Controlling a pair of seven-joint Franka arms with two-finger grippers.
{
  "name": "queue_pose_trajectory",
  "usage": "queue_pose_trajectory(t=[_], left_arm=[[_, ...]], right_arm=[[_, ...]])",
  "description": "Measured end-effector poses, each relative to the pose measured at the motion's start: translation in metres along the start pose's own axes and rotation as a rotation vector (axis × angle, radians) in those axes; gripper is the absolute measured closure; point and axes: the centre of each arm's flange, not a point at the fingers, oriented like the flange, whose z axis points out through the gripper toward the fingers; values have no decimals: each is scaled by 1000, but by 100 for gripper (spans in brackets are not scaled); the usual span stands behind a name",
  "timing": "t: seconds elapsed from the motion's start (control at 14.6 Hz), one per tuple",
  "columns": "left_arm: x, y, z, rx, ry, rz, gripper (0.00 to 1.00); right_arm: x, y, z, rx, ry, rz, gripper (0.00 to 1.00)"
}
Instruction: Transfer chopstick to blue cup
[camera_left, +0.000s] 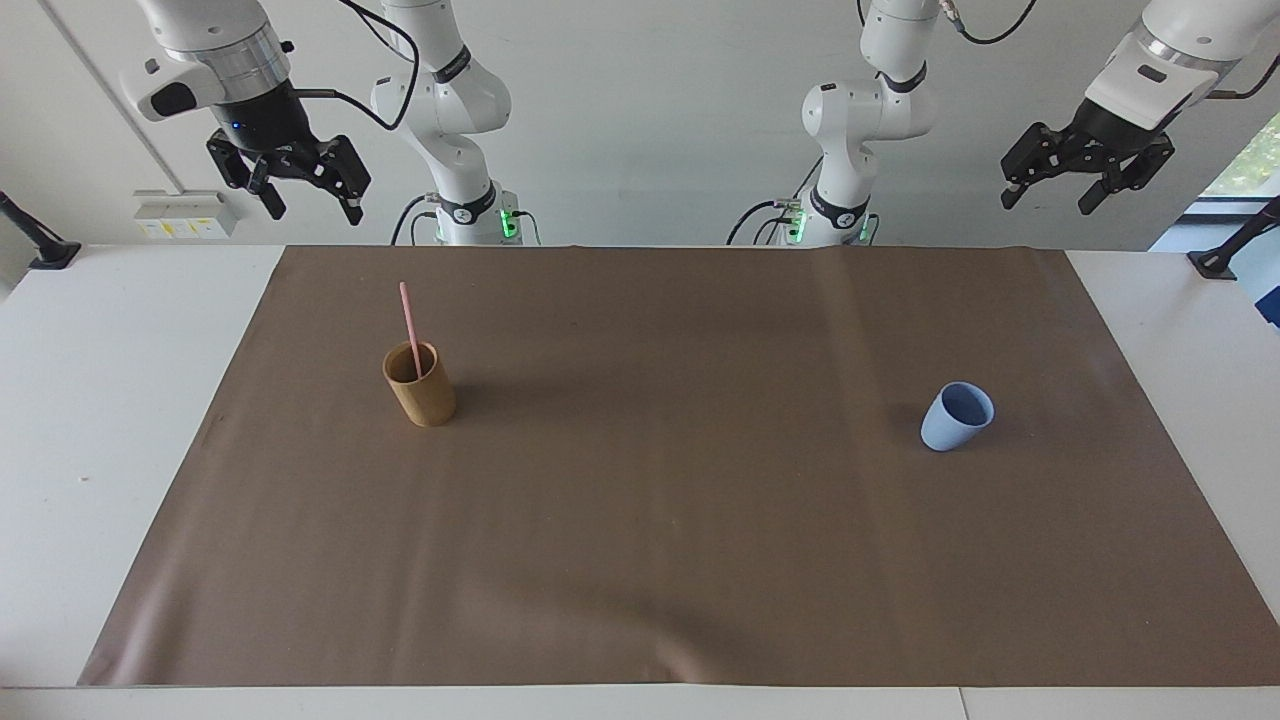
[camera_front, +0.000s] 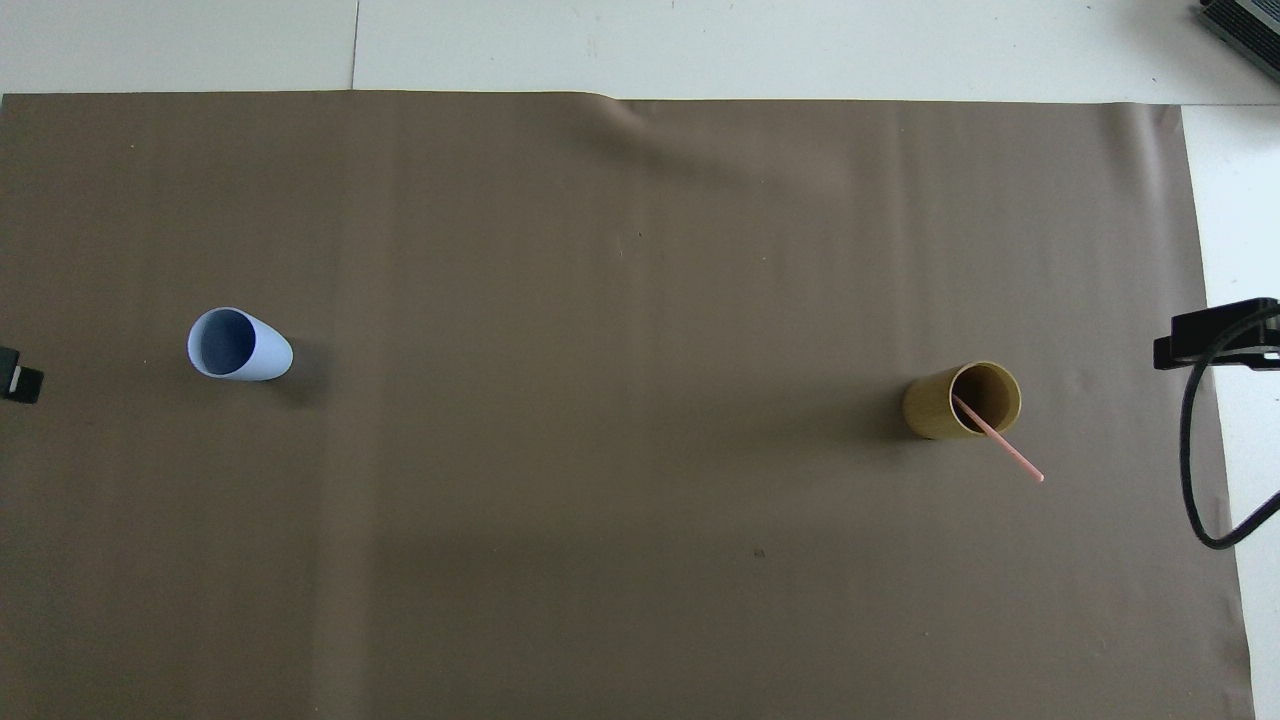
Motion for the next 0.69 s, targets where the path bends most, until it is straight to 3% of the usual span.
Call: queue_pose_trajectory(t=[0.21,0.48,0.69], left_arm=[[1,-1,-1,1,6,-1,0],[1,0,-1,1,7,0,0],[1,0,-1,1,11,0,0]], right_arm=[[0,0,0,0,-1,-6,0],[11,-1,3,5,58,-22,0],[10,0,9,2,34,-21,0]])
